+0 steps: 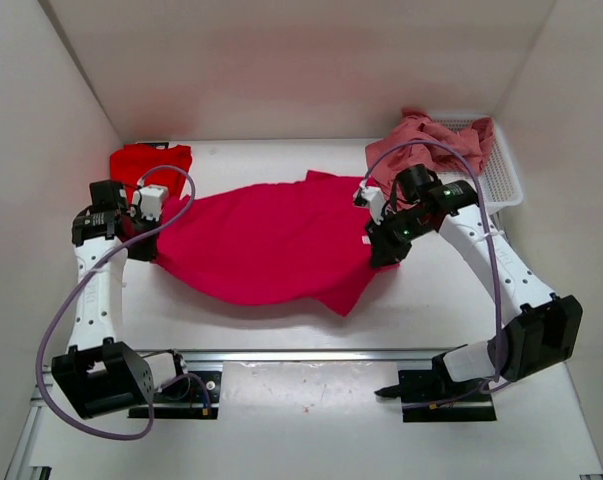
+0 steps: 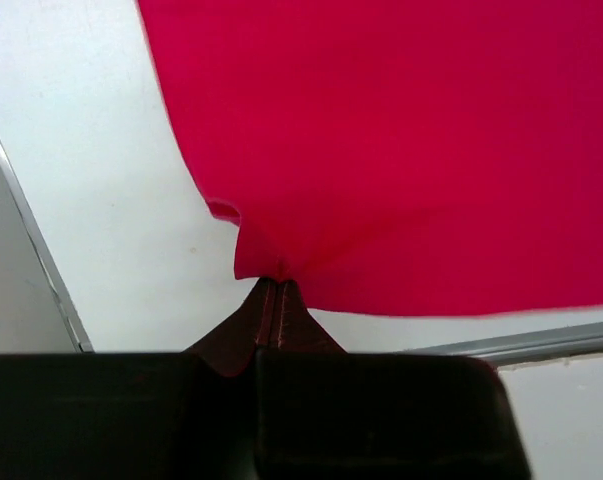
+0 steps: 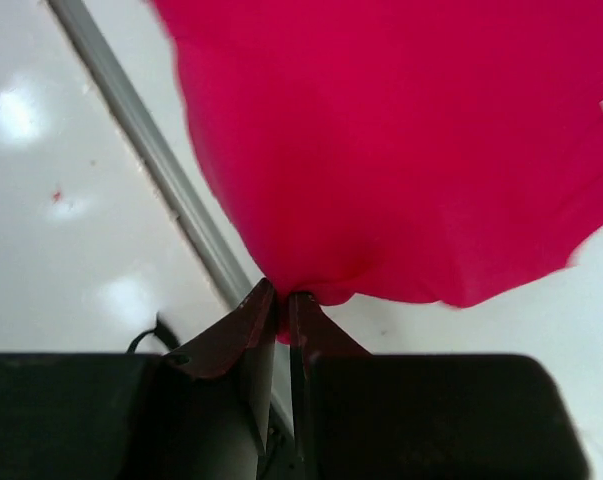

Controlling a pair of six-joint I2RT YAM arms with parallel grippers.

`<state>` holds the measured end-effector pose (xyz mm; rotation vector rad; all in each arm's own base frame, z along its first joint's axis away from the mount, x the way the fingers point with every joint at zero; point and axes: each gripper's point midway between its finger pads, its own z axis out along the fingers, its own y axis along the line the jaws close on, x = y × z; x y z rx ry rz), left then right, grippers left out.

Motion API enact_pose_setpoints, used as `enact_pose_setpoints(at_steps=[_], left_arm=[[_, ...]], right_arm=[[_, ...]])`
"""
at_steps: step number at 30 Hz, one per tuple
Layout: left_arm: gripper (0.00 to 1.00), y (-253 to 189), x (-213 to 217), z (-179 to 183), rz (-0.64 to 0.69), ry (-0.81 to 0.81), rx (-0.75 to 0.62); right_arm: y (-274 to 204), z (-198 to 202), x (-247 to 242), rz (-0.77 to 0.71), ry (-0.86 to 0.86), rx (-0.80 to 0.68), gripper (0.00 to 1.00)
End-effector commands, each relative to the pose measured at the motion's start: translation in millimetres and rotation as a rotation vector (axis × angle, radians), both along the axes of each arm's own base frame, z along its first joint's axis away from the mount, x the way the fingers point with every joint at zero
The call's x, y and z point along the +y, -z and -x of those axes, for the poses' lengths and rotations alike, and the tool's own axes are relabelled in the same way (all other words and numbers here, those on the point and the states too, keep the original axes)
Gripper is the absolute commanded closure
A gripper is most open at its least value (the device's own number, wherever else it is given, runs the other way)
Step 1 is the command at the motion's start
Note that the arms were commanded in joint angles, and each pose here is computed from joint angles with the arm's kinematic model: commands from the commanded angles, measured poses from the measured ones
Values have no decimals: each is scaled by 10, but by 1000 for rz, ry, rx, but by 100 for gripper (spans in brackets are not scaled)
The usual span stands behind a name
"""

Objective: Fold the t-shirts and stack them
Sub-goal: Flatten out the tshirt

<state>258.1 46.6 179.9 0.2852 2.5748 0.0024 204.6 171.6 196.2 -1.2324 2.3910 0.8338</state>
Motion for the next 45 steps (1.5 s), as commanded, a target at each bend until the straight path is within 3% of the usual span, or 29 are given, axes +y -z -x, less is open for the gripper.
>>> enact_pose_setpoints(at_steps=[1, 5, 7, 9, 11, 12, 13, 14, 16, 18, 19, 24, 30, 35, 37, 45], left_arm=[[100, 22, 11, 59, 12, 16, 5], [100, -69, -24, -270, 7, 33, -28], [100, -414, -104, -682, -14, 66, -127], [100, -712, -78, -1182, -44, 42, -209], [100, -1816, 53, -1647, -62, -66, -507], [100, -2025, 152, -1828, -42, -124, -581], [100, -2658, 229, -1894, -49, -150, -768], [100, -2968, 300, -1881, -44, -184, -861], [100, -3660, 261, -1636, -69, -186, -1104], [100, -3556, 25, -1576, -83, -111, -1115], [100, -3671, -76, -1387, -72, -92, -1150], [100, -2846, -513, -1164, -34, 31, -959], [100, -2351, -85, -796, -58, -80, -823], [100, -1632, -62, -353, -78, -65, -621], [100, -1108, -150, -221, -80, -15, -495], [100, 175, -264, 539, -96, 76, -109]], right_arm=[[-60, 49, -77, -47, -4, 48, 100], [-216, -452, -132, -91, 126, -66, 100], [-465, -972, -197, -120, 280, -171, 100], [-973, -1746, -531, -157, 540, -403, 100], [-1568, -2199, -824, -229, 758, -565, 100], [-1962, -2408, -985, -221, 827, -705, 99], [-2502, -2448, -1102, -222, 875, -869, 100], [-2850, -2452, -1128, -234, 873, -969, 100], [-3144, -2457, -1147, -235, 882, -1070, 100], [-3347, -2284, -1041, -249, 837, -1132, 100], [-3228, -2276, -992, -228, 815, -1113, 100], [-2693, -1930, -903, -162, 736, -1022, 99], [-2142, -1571, -938, -104, 670, -886, 99], [-1393, -932, -576, -72, 373, -679, 100], [-1155, -691, -518, -65, 296, -607, 100], [-113, 375, -276, -8, -22, -140, 100]])
